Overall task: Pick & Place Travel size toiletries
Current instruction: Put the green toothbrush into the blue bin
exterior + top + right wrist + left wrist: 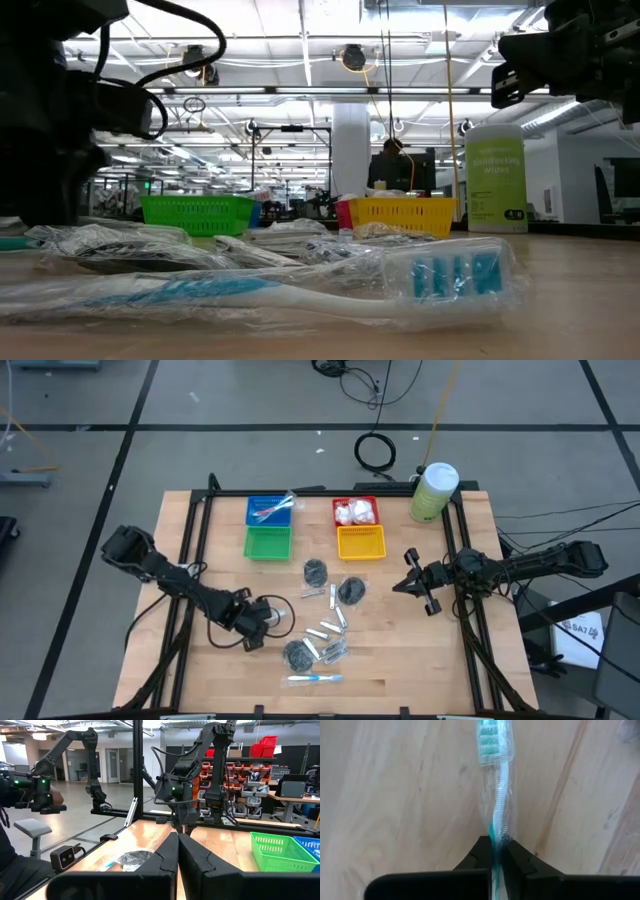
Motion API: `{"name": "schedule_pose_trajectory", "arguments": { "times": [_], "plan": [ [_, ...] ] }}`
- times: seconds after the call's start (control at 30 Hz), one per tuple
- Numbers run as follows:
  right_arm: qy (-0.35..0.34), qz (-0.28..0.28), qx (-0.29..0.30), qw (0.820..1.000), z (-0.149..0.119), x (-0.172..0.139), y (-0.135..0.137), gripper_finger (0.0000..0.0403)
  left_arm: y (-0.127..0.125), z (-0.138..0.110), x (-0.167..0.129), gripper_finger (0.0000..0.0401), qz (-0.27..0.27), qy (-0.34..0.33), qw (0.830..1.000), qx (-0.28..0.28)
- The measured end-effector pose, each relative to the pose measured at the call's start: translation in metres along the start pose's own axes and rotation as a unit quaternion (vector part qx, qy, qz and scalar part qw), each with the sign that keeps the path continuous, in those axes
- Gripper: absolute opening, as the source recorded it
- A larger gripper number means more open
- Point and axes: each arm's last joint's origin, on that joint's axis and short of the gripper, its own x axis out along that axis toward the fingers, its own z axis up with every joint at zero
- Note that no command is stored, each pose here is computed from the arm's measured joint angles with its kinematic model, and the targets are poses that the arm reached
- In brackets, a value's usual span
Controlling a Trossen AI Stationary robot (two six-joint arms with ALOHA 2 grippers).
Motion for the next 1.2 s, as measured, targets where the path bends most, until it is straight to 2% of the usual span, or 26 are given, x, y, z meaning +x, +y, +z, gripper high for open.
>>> {"name": "schedule_pose_trajectory", "arguments": {
  "times": [0.2,0.37,0.53,0.67,0.83,0.97,1.1,1.2],
  "plan": [
    [0.000,0.000,0.000,1.000,0.000,0.000,0.000,0.0000,0.005,0.012,-0.017,0.0016,-0.005,-0.049,0.999,0.012],
    [0.000,0.000,0.000,1.000,0.000,0.000,0.000,0.0000,0.015,0.020,-0.031,0.0006,-0.004,-0.088,0.996,0.023],
    [0.000,0.000,0.000,1.000,0.000,0.000,0.000,0.0000,0.028,0.027,-0.052,0.0017,0.011,-0.144,0.988,0.051],
    [0.000,0.000,0.000,1.000,0.000,0.000,0.000,0.0000,0.045,0.033,-0.071,0.0006,0.040,-0.191,0.978,0.075],
    [0.000,0.000,0.000,1.000,0.000,0.000,0.000,0.0000,0.071,0.039,-0.094,0.0017,0.109,-0.252,0.957,0.093],
    [0.000,0.000,0.000,1.000,0.000,0.000,0.000,0.0000,0.093,0.043,-0.109,0.0013,0.178,-0.275,0.938,0.116],
    [0.000,0.000,0.000,1.000,0.000,0.000,0.000,0.0000,0.115,0.048,-0.117,0.0007,0.274,-0.261,0.911,0.167],
    [0.000,0.000,0.000,1.000,0.000,0.000,0.000,0.0000,0.130,0.055,-0.118,0.0023,0.322,-0.244,0.895,0.188]
  ]
}}
